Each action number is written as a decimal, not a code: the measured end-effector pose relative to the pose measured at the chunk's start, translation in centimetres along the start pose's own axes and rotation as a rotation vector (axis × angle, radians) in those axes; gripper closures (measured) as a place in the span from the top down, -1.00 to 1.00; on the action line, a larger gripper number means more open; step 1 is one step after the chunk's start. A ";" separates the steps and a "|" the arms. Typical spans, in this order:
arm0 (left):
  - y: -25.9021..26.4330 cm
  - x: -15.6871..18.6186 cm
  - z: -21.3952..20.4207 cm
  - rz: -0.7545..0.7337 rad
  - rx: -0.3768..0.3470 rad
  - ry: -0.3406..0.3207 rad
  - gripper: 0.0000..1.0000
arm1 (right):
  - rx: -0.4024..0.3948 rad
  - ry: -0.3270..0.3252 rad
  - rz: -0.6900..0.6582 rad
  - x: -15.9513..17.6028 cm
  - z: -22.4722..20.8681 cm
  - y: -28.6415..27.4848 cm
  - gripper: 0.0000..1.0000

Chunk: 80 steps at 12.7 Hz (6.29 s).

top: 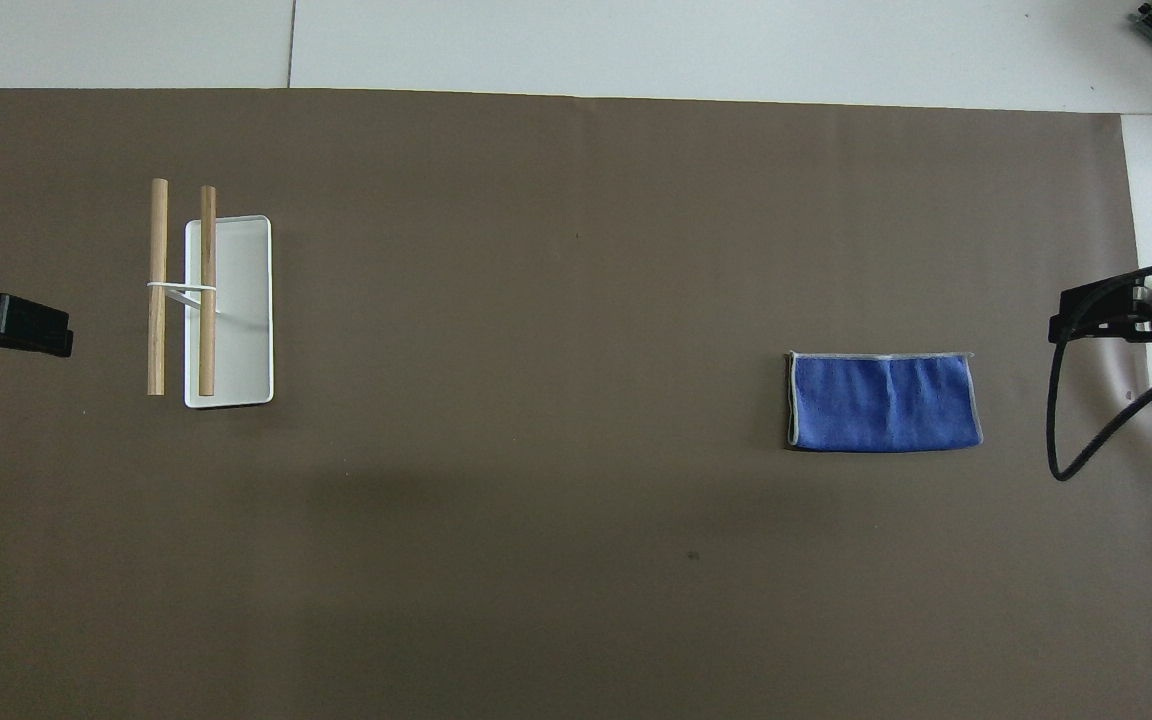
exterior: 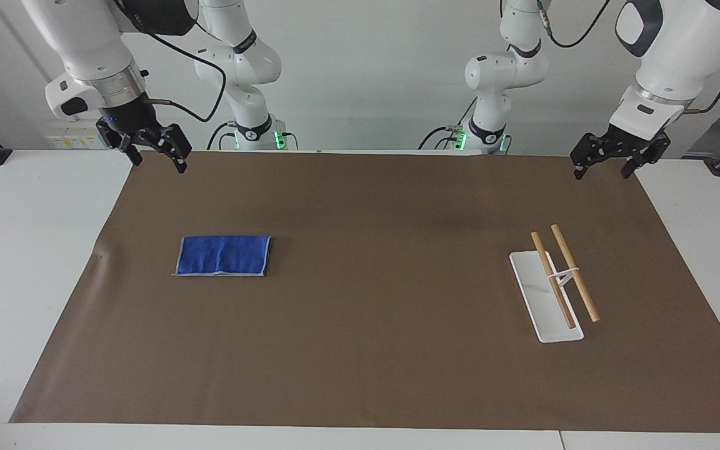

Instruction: Right arm passes towel to left arm to hang

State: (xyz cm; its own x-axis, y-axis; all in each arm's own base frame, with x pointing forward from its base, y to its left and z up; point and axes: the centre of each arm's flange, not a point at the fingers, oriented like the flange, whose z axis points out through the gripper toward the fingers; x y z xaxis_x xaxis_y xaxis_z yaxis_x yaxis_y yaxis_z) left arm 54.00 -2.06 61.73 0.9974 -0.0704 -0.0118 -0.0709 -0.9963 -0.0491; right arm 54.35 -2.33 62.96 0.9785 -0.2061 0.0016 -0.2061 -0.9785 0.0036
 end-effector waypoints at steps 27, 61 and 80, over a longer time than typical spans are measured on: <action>0.0 0.0 0.0 -0.119 0.000 0.000 1.00 | -0.001 0.068 -0.201 -0.3 28.9 0.0 1.00; 1.6 0.0 0.0 -0.149 -0.014 0.001 1.00 | 0.491 -0.131 0.278 0.9 15.3 -11.8 -0.89; 23.2 -0.5 6.8 -1.409 -0.492 0.166 1.00 | 1.047 -0.589 1.266 -4.1 17.2 -30.6 -0.89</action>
State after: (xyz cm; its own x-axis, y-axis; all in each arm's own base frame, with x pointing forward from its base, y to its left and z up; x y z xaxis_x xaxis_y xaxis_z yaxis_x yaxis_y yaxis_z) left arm 51.83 -24.82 53.81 0.2355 0.9631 -0.1302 0.8980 -0.1644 0.4082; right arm 56.66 28.41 45.65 0.1457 -0.5213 -0.8409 -0.9231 0.2340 -0.3050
